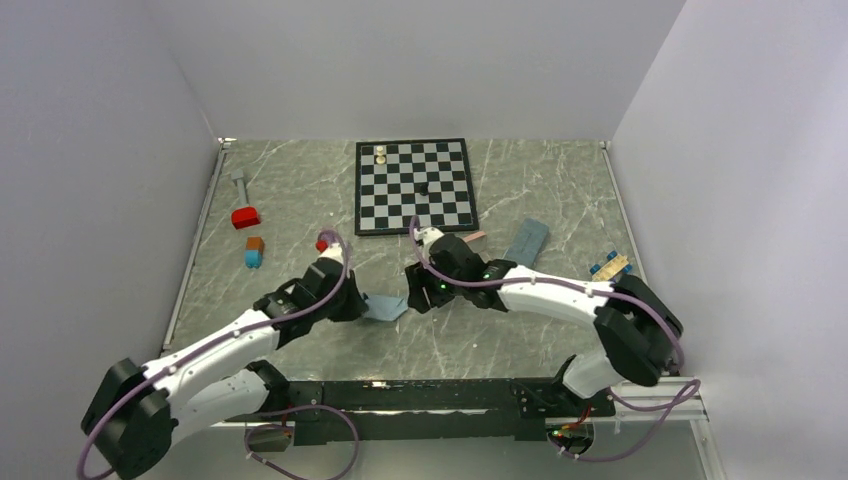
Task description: Organize the sunglasses
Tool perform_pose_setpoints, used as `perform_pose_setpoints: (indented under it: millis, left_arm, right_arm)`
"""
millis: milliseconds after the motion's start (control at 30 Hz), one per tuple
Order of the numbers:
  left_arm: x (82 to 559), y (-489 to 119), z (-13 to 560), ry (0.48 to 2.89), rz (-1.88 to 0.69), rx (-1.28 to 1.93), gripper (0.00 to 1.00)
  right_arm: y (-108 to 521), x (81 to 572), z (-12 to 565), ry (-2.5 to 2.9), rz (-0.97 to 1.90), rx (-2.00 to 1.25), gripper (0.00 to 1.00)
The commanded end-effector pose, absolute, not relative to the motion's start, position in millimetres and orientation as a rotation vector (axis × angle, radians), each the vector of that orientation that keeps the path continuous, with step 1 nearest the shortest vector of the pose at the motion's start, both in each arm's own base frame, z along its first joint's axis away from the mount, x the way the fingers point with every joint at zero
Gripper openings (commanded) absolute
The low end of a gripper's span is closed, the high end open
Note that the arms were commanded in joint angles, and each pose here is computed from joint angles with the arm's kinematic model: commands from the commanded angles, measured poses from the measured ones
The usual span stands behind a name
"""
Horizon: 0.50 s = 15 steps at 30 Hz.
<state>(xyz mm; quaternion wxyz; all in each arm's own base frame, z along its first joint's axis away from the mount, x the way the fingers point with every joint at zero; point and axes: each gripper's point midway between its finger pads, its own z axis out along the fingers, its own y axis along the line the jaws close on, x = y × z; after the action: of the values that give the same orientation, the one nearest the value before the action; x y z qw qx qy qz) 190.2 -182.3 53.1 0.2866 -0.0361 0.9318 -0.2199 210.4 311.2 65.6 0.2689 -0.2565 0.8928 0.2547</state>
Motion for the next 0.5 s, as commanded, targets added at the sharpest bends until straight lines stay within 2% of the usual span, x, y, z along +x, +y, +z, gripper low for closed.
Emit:
perform_pose_setpoints:
  millis: [0,233,333,467]
  left_arm:
    - [224,-198,138,2.237,-0.642,0.044,0.00]
    - [272,-239,221,2.009,-0.749,0.098,0.00]
    - [291,-266,241,2.003,-0.789,0.152,0.00]
    - [306,-299,266,2.001,-0.862,0.251,0.00]
  right_arm:
    - [313,228,117,2.187,0.745,-0.614,0.61]
    - [280,230,167,1.930,0.774,-0.444,0.65]
    - [265,225,183,1.825,0.810,-0.366,0.77]
    - [250,222,201,1.718,0.852,-0.277,0.85]
